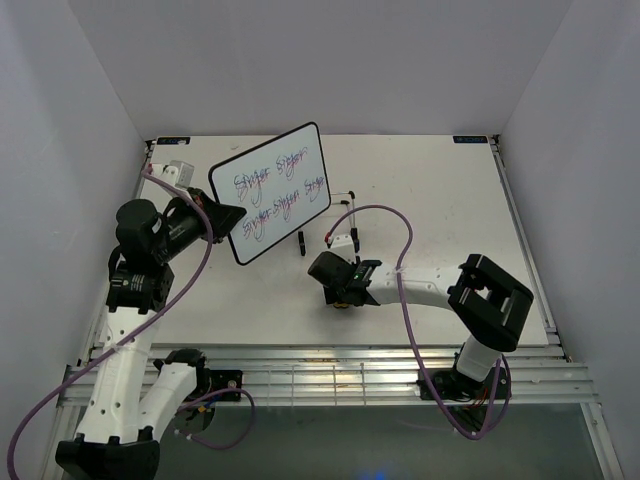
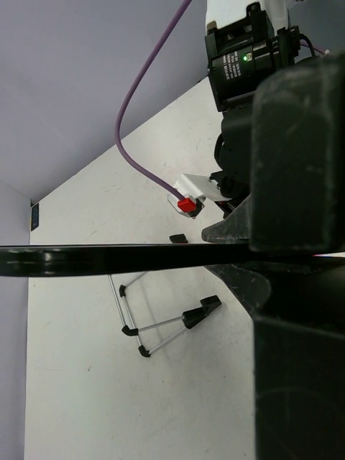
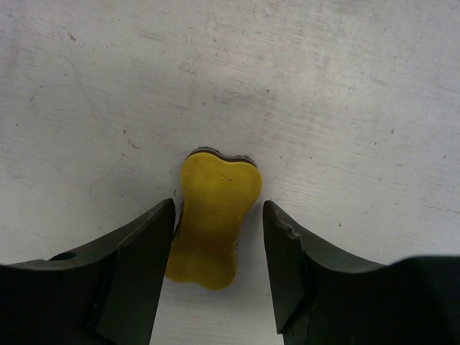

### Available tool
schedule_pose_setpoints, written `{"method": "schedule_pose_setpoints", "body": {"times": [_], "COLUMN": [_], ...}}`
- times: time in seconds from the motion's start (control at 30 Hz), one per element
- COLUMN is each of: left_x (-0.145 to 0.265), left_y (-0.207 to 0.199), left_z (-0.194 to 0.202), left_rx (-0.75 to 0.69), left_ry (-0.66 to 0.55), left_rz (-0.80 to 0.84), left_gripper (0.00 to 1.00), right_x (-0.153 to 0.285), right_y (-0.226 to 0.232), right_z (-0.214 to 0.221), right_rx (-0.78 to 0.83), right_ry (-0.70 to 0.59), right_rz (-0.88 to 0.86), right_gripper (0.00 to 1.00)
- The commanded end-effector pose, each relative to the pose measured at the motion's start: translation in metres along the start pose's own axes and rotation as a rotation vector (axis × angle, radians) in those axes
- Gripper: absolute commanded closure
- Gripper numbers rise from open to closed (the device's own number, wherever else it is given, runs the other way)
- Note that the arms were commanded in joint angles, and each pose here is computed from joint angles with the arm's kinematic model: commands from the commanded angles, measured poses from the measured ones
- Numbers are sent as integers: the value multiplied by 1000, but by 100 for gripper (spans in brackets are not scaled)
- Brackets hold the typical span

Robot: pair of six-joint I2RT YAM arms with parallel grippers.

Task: Erase the whiteboard

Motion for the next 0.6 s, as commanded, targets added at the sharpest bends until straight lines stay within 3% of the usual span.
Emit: {"method": "schedule_pose_setpoints", "body": {"times": [0.0, 0.23, 0.57], "left_x": [7, 7, 7], "left_y": [-20, -20, -20], "left_z": [-26, -24, -23], "left_rx": [-102, -111, -113], "left_ry": [-115, -116, -116], "left_rz": [42, 41, 35], "left_gripper": [100, 100, 100], "right_x": [-3, -4, -6], "right_y": [4, 6, 7], "right_z": [-5, -2, 3], "right_rx": [-34, -41, -33], "right_ry": [-27, -27, -13], "right_rz": [-4, -29, -35], "right_gripper": [43, 53, 58]}}
Point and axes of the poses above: each gripper's point midway between its finger pads, its own x axis back along the fingers, its own y axis along the line the jaws close on, z = x × y, the point moved 2 cm from there along x, back along the fingers, and after that the axes turned 8 degrees about x, right-handed, at the moved point
